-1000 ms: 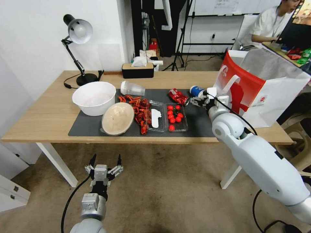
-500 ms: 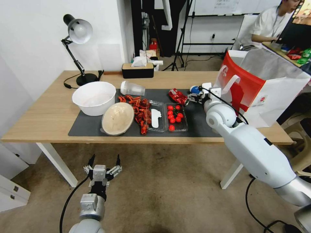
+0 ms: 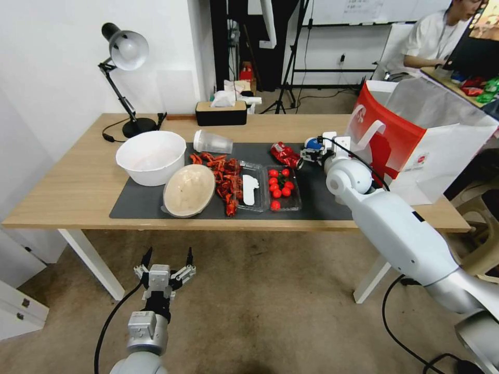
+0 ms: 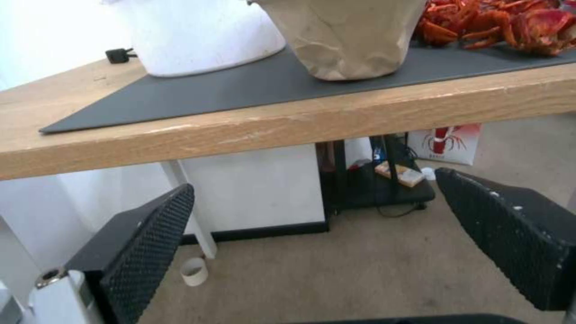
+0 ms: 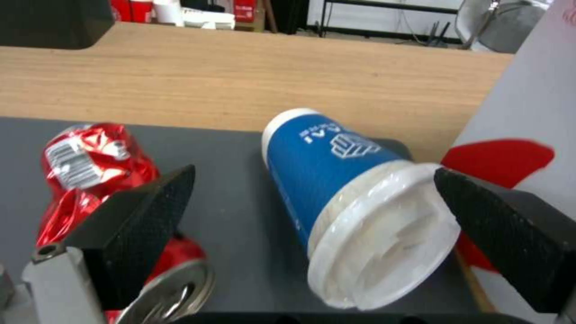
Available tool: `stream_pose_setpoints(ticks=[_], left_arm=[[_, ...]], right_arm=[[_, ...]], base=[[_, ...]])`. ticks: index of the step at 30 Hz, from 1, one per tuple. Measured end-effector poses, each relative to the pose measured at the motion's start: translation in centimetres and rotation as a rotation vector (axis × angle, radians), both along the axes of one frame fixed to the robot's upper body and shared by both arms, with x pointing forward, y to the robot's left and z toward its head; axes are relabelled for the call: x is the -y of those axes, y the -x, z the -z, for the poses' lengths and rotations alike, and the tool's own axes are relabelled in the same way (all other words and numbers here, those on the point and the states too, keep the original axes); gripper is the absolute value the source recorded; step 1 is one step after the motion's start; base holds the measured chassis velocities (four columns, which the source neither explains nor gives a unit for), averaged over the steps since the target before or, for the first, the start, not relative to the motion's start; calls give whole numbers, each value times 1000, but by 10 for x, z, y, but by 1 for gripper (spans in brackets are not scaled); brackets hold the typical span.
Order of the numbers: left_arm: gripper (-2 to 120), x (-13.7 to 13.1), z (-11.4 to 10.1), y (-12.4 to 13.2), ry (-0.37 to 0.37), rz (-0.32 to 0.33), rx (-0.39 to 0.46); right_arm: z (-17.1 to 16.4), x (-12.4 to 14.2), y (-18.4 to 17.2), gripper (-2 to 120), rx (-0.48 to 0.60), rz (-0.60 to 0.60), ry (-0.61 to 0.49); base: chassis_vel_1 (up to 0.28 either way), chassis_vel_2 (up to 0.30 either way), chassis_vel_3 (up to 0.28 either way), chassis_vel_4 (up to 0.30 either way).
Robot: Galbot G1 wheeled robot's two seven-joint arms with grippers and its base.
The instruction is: Pick up the trash from the table and place it into the takeout bag.
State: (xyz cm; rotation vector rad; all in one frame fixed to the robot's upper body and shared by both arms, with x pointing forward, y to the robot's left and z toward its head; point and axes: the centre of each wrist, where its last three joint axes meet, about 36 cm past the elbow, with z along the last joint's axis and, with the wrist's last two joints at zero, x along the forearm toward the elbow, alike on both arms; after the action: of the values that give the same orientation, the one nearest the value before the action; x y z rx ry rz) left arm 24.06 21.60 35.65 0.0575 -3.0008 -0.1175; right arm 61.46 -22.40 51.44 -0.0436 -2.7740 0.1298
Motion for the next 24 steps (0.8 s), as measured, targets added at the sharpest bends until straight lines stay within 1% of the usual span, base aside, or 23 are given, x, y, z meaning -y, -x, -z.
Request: stream_pose_setpoints(ticks=[15,24], left_arm=[[100,1,1,2,4,4,8],[100,-1,1,4,-1,-2,6]], right_arm=[[-15,0,-31,100,-17,13,39],[-25,5,-52,100,-72,-1,73]], base=[[0,0,0,0],[0,0,0,0]])
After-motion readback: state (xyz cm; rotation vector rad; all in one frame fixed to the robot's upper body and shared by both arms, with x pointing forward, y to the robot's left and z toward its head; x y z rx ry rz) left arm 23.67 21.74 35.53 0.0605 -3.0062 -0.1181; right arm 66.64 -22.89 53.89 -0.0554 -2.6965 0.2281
